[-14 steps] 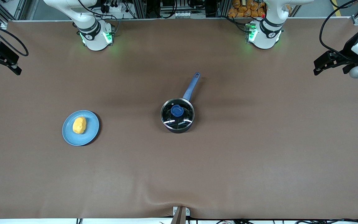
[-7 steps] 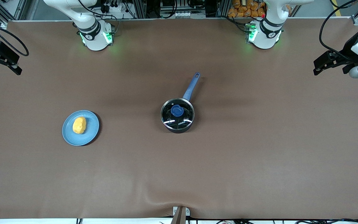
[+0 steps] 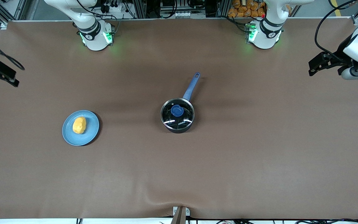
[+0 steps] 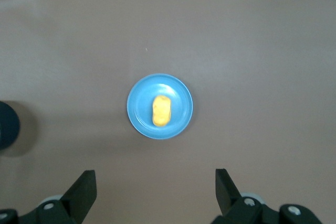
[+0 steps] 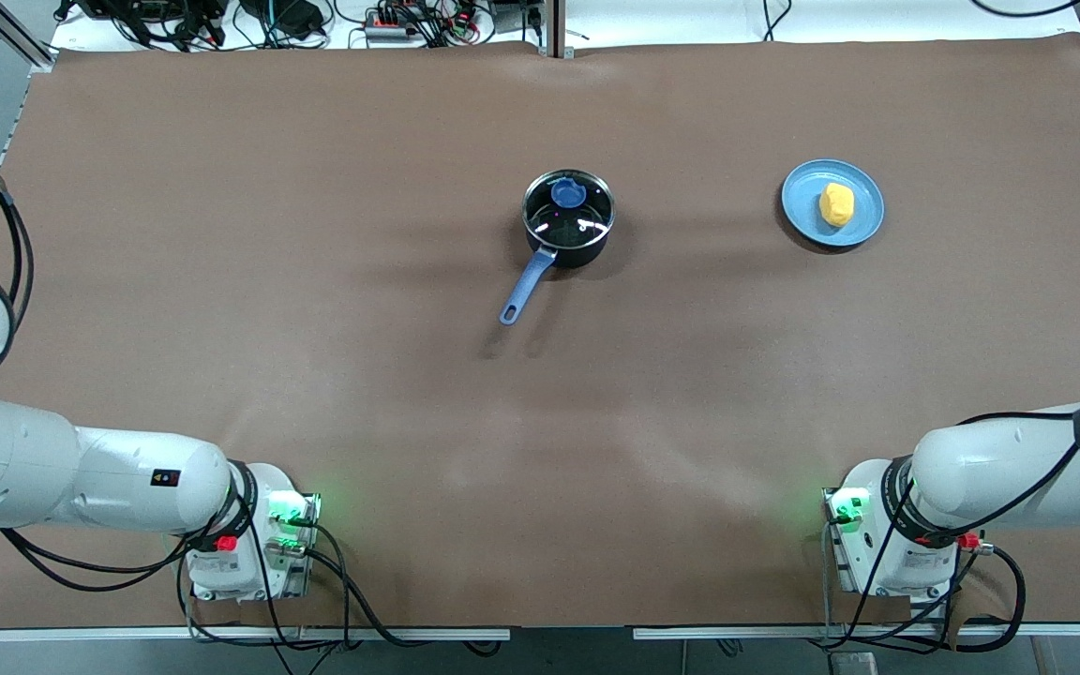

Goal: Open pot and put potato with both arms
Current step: 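Reach the left gripper to the blue knob of the glass lid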

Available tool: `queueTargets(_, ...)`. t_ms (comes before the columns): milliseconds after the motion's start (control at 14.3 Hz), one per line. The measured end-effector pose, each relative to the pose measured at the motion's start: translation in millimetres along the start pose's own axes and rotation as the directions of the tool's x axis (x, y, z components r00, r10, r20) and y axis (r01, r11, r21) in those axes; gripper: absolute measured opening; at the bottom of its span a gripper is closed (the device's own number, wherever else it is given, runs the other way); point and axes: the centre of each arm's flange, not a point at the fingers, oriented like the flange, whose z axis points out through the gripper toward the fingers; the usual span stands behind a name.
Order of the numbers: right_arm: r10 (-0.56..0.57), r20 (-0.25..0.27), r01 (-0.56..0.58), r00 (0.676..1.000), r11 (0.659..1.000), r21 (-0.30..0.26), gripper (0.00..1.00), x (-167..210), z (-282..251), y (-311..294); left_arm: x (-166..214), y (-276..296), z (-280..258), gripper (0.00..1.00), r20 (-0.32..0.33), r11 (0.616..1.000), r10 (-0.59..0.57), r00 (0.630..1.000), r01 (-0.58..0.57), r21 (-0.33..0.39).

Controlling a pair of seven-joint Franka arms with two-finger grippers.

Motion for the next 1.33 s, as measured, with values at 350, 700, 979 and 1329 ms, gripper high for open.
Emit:
queueTargets(350, 0.001, 0.079, -0.001, 0.997, 1.0, -0.003, 1.0, 3.1, 33.2, 1.6, 14.2, 46.4, 28.9, 1.0, 0.037, 0.999, 0.035, 0.999, -0.034, -0.04)
queueTargets(700, 0.011, 0.076, -0.01, 0.997, 1.0, -0.003, 1.0, 1.6, 31.0, 6.8, 35.0, 91.4, 66.4, 1.0, 0.044, 0.999, -0.005, 0.999, 0.007, -0.05)
queueTargets(979, 0.015, 0.076, -0.015, 0.997, 1.0, -0.003, 1.0, 1.5, 31.1, 9.5, 44.6, 158.6, 103.5, 1.0, 0.026, 0.995, -0.081, 0.996, 0.082, -0.057)
queueTargets(1329, 0.016, 0.077, -0.016, 0.997, 1.0, -0.003, 1.0, 1.5, 31.1, 9.8, 44.6, 268.4, 154.3, 1.0, 0.028, 0.977, -0.202, 0.979, 0.203, -0.062)
